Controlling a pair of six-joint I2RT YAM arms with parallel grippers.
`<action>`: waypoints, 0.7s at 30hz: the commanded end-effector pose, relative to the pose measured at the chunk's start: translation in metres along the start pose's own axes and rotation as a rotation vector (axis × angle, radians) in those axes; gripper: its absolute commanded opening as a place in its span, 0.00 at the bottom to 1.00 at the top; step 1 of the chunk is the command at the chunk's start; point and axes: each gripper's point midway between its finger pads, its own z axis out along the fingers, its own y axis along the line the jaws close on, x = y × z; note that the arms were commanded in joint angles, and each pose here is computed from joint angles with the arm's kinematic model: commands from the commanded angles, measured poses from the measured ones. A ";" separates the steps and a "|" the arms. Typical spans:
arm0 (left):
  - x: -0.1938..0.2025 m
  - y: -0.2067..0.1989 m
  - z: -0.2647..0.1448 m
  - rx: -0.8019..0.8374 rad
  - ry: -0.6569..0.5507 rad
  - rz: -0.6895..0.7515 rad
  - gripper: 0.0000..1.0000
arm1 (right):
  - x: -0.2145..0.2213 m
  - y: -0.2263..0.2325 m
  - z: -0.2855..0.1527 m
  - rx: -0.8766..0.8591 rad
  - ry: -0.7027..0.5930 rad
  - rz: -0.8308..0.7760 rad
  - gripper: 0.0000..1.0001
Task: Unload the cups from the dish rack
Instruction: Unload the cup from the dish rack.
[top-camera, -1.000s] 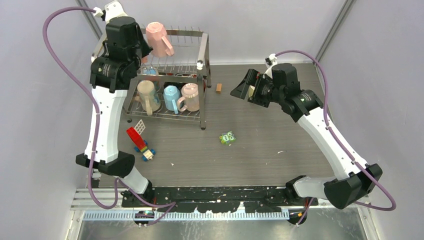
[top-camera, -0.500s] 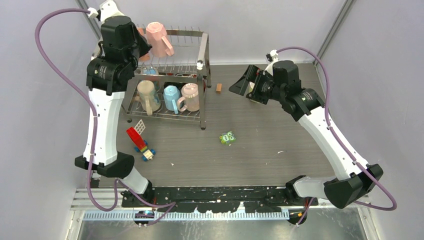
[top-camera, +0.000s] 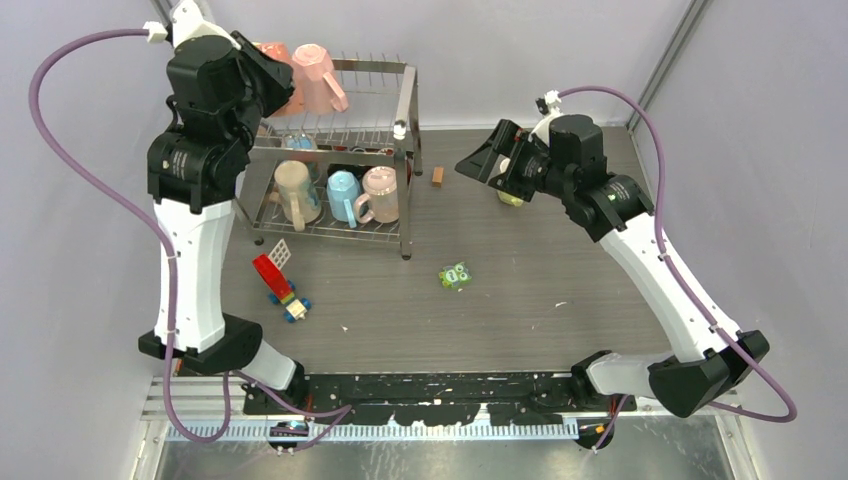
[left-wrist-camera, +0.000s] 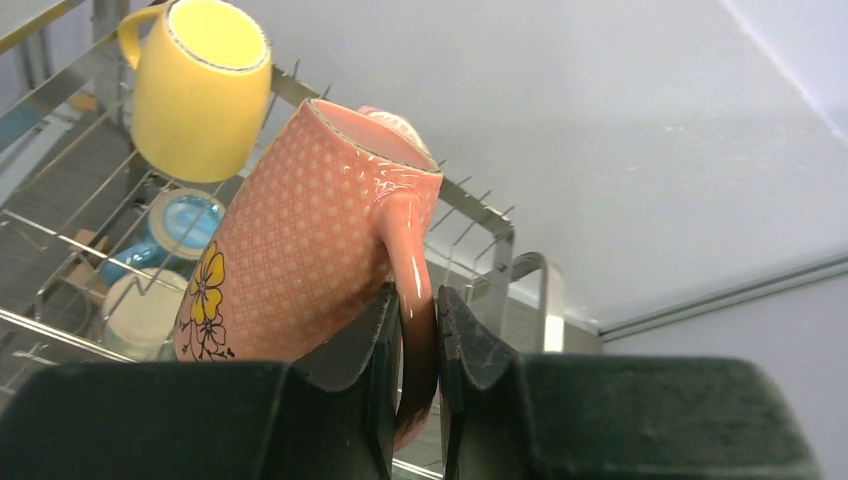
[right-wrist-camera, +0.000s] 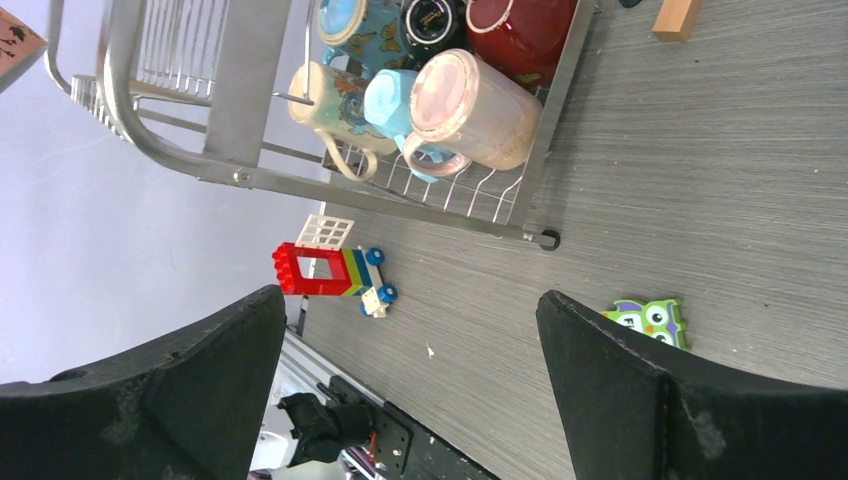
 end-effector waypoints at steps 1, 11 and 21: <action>-0.065 -0.041 -0.042 0.204 -0.172 -0.161 0.00 | -0.026 0.039 -0.022 -0.105 -0.108 -0.013 1.00; -0.046 -0.070 -0.050 0.342 -0.038 -0.278 0.00 | -0.019 0.054 -0.034 -0.134 -0.134 -0.013 1.00; -0.027 -0.100 -0.066 0.443 0.073 -0.364 0.00 | -0.012 0.052 -0.061 -0.137 -0.195 -0.068 1.00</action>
